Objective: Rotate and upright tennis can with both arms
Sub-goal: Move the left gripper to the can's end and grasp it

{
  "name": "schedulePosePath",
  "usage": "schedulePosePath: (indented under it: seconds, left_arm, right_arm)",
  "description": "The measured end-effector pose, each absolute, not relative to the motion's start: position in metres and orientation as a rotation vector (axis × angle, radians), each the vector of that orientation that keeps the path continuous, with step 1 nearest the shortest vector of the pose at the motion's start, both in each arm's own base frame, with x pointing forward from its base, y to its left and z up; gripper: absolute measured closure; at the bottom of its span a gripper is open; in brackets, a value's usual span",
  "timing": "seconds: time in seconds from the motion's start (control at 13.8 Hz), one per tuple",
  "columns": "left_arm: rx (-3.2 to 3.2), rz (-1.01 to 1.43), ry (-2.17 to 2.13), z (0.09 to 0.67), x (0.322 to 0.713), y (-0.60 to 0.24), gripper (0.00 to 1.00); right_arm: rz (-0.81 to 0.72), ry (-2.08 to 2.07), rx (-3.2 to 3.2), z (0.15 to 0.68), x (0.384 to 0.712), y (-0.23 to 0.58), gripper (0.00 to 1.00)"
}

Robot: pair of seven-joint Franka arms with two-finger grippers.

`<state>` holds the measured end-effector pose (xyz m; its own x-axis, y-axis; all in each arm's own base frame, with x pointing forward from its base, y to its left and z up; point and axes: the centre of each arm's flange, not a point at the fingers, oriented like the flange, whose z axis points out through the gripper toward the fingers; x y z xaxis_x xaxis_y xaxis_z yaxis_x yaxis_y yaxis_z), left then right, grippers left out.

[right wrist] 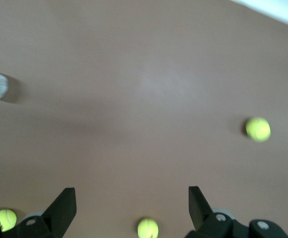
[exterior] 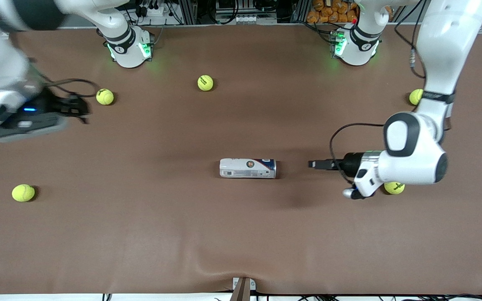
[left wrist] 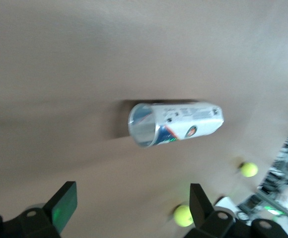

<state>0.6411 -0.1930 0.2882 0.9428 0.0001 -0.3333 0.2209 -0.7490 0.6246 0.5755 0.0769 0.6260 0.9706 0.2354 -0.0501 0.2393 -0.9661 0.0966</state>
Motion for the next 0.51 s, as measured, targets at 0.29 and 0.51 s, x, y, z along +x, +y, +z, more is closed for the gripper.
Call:
schedulePosePath:
  seconds: [0.29,0.51]
  left_arm:
    - [2.179,-0.429,0.168,0.227,0.633,-0.208,0.0]
    - [2.04,-0.419,0.203,0.191,0.625,-0.213,0.0]
  right_arm:
    - [-0.166,0.141,3.118,0.634,0.561,-0.003,0.0]
    - [-0.174,0.083,3.135,0.647,0.548,-0.02,0.0]
